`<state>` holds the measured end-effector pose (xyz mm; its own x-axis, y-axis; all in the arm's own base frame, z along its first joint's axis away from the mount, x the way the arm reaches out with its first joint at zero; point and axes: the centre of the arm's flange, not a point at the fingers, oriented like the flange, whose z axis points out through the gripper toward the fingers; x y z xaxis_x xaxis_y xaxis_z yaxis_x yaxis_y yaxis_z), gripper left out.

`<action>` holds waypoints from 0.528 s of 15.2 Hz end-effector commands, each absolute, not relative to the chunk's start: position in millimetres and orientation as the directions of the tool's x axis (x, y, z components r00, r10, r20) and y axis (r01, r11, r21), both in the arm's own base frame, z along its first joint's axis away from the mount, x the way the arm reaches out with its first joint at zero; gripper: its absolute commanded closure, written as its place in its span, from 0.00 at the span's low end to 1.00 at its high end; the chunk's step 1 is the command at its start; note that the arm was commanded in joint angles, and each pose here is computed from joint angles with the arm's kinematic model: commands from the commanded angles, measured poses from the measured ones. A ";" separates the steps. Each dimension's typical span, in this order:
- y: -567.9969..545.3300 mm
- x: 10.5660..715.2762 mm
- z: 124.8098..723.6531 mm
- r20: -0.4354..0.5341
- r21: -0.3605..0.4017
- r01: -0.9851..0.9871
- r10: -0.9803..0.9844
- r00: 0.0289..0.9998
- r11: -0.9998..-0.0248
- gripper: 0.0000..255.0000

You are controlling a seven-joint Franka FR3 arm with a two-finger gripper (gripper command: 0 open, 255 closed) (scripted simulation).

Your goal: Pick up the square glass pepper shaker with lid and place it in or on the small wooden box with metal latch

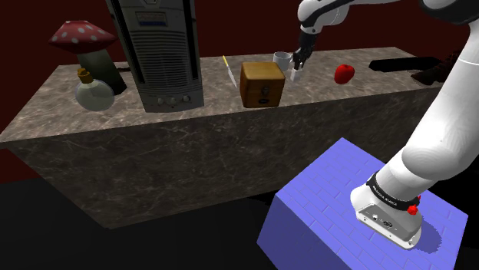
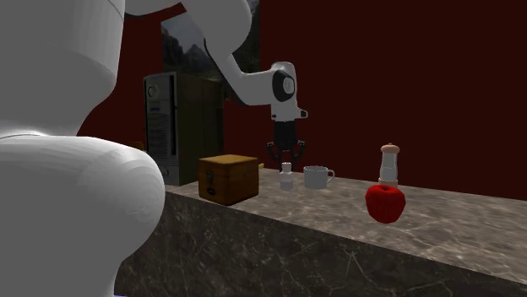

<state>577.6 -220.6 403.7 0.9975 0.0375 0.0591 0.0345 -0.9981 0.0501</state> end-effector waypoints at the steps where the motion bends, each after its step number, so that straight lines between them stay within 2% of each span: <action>1: -219.8 577.5 414.5 0.059 0.050 0.035 0.038 0.998 -0.998 1.00; 8: -219.8 577.5 451.5 0.059 0.050 0.035 0.038 0.998 -0.998 1.00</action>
<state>577.0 -219.7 447.1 0.9976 0.0377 0.0589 0.0347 -0.9981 0.0501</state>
